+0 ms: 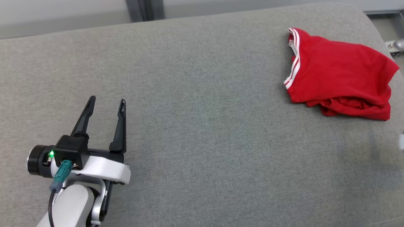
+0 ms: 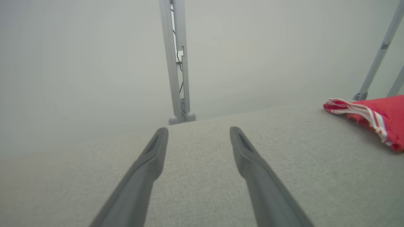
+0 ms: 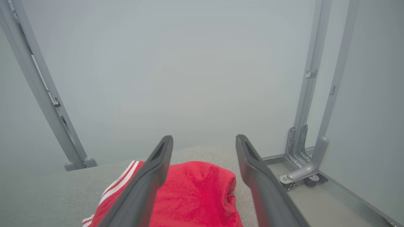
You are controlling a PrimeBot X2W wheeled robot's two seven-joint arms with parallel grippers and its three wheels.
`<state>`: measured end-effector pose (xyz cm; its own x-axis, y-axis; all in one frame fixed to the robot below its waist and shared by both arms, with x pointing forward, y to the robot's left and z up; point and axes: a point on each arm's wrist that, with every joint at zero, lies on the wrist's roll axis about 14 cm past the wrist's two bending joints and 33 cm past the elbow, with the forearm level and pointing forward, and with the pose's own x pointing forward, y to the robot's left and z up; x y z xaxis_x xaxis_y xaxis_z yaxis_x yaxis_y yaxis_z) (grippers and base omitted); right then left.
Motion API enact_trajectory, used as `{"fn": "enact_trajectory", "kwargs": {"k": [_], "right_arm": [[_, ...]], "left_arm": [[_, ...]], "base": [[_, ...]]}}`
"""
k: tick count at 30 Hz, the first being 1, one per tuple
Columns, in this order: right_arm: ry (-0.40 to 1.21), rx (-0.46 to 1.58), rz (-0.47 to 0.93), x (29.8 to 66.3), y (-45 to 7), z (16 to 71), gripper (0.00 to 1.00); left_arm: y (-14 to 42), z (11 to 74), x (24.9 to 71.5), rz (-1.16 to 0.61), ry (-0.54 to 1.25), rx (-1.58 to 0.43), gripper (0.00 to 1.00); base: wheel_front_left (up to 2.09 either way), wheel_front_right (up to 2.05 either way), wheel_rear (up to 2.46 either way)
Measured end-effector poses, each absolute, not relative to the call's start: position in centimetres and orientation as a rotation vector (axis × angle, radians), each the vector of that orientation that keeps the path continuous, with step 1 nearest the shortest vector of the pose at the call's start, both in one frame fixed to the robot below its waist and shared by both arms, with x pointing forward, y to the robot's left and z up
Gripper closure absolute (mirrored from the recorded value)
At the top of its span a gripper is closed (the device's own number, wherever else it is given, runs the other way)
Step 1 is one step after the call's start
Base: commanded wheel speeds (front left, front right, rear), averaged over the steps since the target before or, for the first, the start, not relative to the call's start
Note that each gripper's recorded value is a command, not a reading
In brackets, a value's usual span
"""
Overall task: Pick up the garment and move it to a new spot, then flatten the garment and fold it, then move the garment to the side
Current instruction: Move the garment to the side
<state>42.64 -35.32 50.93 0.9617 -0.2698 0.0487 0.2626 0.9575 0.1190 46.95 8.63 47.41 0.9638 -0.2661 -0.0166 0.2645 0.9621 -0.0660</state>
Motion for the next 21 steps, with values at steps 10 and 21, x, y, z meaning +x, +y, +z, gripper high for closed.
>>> {"fn": "enact_trajectory", "kwargs": {"k": [10,21], "right_arm": [[-0.252,0.116,-0.010,41.8,-22.3,56.6,0.00],[-0.179,0.142,0.113,39.0,-16.6,55.0,0.00]], "left_arm": [[13.5,50.8,44.6,-0.124,-0.048,-0.055,0.00],[17.4,52.7,39.7,-0.010,-0.080,-0.079,0.00]], "base": [[0.00,0.00,0.00],[0.00,0.00,0.00]]}}
